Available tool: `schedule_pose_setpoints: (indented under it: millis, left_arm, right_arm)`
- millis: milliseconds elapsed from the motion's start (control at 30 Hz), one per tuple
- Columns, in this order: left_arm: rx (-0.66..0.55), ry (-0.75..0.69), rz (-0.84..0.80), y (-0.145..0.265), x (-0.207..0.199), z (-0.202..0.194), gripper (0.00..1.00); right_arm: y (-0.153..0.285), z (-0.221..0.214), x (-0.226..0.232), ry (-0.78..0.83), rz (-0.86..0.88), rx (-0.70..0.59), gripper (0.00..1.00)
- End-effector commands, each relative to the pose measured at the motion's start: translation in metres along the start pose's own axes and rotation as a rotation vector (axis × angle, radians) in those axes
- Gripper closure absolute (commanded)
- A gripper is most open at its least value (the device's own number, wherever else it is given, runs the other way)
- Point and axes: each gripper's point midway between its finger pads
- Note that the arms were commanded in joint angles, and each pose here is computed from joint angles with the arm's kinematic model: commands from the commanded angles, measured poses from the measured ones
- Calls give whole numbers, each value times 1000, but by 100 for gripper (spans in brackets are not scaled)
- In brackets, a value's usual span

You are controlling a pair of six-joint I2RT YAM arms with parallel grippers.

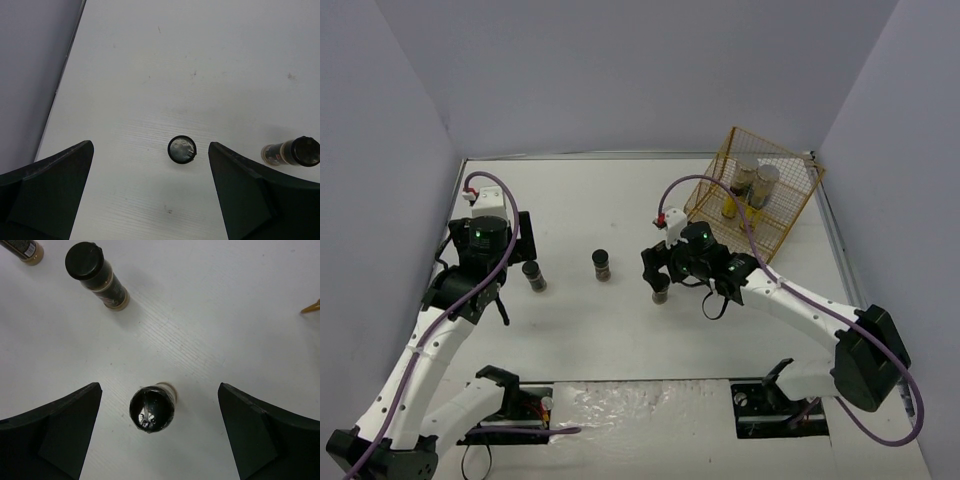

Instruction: Organize the condiment bottles

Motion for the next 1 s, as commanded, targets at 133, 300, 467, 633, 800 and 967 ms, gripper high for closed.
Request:
schedule_pose_setpoints:
  millis: [133,300,467,633,800,967]
  left_arm:
    - [-67,34,-8,1,-2,21,3]
    - [-66,34,-12,1,-2,21,3]
    - [-67,35,-15,1,-2,21,3]
    - [-70,37,-16,1,-3,22,3]
    - [-69,36,-18,1,-3,21,3]
    - [-70,37,-18,2,-3,22,3]
  right_arm:
    - [-31,-11,8,46,-44,20,3]
    - [-33,-23,5,35,-76,46,11]
    - [-27,-27,1,21,-98,51,35]
    - [-22,-24,-9,18,-158,46,62]
    - [-4,23,-17,-4,-225,-57,74]
    - [20,88,-53,-87,-387,-180,78]
Point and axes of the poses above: each gripper's point midway between its finger pads, its own y axis back along the fingers, its own x axis along the line the jaws close on, z = x × y, and after that the axes turned 1 degree about y, right-handed
